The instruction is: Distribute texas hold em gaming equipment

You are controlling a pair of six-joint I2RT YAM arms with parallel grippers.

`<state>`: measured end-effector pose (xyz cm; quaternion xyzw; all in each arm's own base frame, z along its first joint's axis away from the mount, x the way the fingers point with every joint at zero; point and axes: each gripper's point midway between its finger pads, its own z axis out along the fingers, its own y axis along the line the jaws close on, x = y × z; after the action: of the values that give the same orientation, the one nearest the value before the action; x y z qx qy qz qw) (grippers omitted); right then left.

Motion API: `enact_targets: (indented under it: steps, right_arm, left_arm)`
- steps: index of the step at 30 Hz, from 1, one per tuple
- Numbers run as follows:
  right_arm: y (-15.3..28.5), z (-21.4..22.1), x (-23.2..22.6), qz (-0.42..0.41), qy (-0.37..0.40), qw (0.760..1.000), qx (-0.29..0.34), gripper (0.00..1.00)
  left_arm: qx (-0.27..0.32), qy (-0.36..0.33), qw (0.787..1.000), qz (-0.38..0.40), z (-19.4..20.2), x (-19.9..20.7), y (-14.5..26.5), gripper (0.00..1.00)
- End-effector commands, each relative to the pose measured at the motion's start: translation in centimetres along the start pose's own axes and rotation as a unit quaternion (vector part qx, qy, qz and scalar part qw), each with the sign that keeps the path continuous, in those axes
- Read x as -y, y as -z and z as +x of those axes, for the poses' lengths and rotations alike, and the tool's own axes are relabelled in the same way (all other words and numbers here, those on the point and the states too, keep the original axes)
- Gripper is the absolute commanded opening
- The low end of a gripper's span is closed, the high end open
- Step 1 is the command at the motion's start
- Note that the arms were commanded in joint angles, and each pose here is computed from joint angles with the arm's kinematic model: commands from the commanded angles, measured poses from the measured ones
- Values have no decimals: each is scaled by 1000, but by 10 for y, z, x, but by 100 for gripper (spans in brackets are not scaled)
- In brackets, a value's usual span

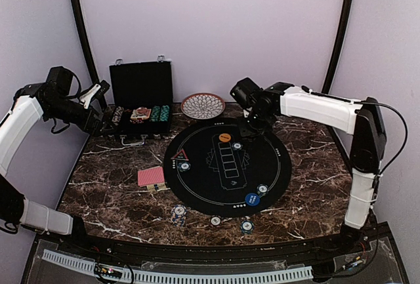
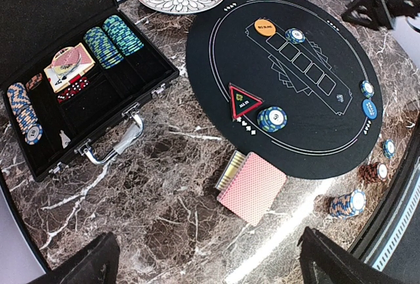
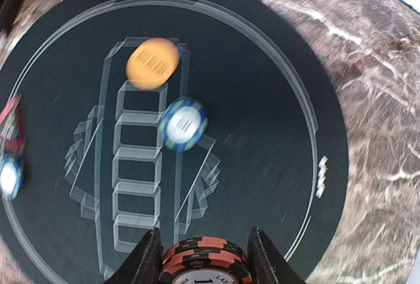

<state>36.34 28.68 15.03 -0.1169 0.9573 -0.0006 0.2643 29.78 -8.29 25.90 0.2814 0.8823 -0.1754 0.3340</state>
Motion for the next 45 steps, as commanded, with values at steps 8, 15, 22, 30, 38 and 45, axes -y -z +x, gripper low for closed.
enact_targets:
  steps: [8,15,22,30,38,45]
  right_arm:
    - [-95,-39,23,30,-21,999,-14,17]
    - [-122,-37,31,27,-37,999,-29,17]
    - [-139,-30,39,29,-42,998,-44,17]
    - [-149,-33,40,24,-46,998,-47,19]
    - [-159,-32,42,18,-59,997,-53,27]
    - [-161,-30,37,2,-60,996,-58,55]
  left_arm:
    - [6,-7,1000,7,1,10,8,99]
    - [5,-7,1000,7,2,10,6,99]
    - [7,-6,1000,12,-1,8,3,99]
    - [7,-7,1000,11,-2,8,4,99]
    - [7,-8,1000,16,-1,9,3,99]
    - [10,-10,1000,13,-3,10,6,99]
